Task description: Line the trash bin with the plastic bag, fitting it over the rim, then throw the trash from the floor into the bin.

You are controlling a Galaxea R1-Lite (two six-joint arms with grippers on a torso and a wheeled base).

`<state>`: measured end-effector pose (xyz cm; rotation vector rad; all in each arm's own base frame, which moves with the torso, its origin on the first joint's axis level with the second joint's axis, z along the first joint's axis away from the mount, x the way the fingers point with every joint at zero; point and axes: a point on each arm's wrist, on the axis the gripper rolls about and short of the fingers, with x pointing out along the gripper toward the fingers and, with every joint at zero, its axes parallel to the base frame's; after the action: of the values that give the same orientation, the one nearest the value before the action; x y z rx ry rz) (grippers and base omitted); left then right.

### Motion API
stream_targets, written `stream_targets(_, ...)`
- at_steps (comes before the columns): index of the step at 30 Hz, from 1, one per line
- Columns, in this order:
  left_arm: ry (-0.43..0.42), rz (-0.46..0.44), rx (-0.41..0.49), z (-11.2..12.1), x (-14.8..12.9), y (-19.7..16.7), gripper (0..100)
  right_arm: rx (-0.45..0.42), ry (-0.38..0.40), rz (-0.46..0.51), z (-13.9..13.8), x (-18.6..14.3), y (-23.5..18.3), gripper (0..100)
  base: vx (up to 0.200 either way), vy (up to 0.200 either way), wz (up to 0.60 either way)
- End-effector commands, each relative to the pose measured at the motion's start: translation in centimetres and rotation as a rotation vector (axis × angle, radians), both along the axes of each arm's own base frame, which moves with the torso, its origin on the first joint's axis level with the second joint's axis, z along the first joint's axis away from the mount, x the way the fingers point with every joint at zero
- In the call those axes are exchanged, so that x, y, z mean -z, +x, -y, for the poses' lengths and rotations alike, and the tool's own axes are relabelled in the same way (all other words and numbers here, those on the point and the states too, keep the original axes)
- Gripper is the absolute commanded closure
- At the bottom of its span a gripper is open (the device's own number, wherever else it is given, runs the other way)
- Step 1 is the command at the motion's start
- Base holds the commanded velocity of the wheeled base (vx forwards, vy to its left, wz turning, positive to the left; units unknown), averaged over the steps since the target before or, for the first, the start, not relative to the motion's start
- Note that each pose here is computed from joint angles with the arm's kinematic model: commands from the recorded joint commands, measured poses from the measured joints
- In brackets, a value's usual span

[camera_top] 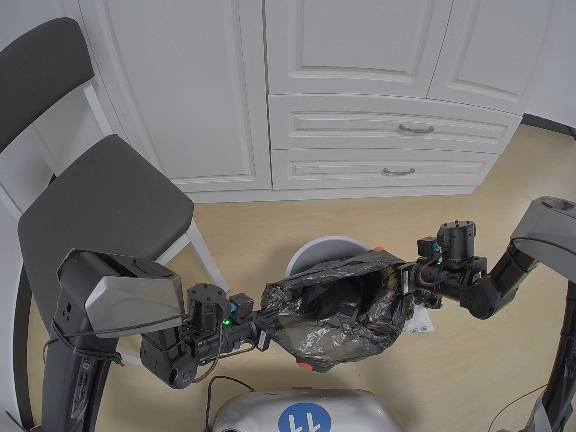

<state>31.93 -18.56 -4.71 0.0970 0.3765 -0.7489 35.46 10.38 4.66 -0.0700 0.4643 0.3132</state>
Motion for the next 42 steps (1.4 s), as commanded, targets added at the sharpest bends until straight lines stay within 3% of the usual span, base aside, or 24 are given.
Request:
stream_targets(1,-0.041,0.019,-0.039,-0.4,0.4,1.1,100,0.004,-0.013,-0.041,-0.3,2.3,0.2,100,0.000,0.000,0.00)
stream_targets(7,-0.060,0.081,-0.101,-0.4,-0.3,1.0,100,-0.002,-0.003,-0.020,-0.6,1.9,0.3,100,0.000,0.000,0.00)
stream_targets(13,-0.011,0.037,-0.086,-0.4,-0.1,-1.3,100,-0.010,0.004,0.029,-0.8,1.7,-0.2,100,0.000,0.000,0.00)
stream_targets(14,-0.007,0.039,-0.099,-0.4,-0.2,-1.4,100,-0.010,0.004,0.031,-0.8,1.7,-0.2,0,0.000,0.000,0.00)
stream_targets(22,-0.012,0.069,-0.111,0.0,-1.8,-2.1,100,-0.007,0.000,0.053,0.4,-0.1,-1.5,0,0.000,0.000,0.00)
stream_targets(29,-0.014,0.082,-0.108,0.5,-2.3,-2.5,100,-0.107,-0.089,0.083,0.2,-0.9,-4.0,0,0.000,0.000,0.00)
stream_targets(34,0.004,0.069,-0.119,0.6,-1.8,-2.8,100,-0.194,-0.096,0.229,-2.0,-1.1,-5.2,0,0.000,0.000,0.00)
stream_targets(35,0.006,0.063,-0.119,0.5,-1.8,-2.9,0,-0.212,-0.086,0.256,-2.8,-0.8,-5.3,0,0.000,0.000,0.00)
stream_targets(39,0.002,0.069,-0.116,0.7,-2.2,-3.1,0,-0.278,-0.079,0.297,-4.9,0.7,-6.4,0,0.000,0.000,0.00)
stream_targets(42,-0.002,0.103,-0.126,0.7,-4.0,-4.0,0,-0.316,-0.129,0.338,-5.4,0.8,-6.6,0,0.000,0.000,0.00)
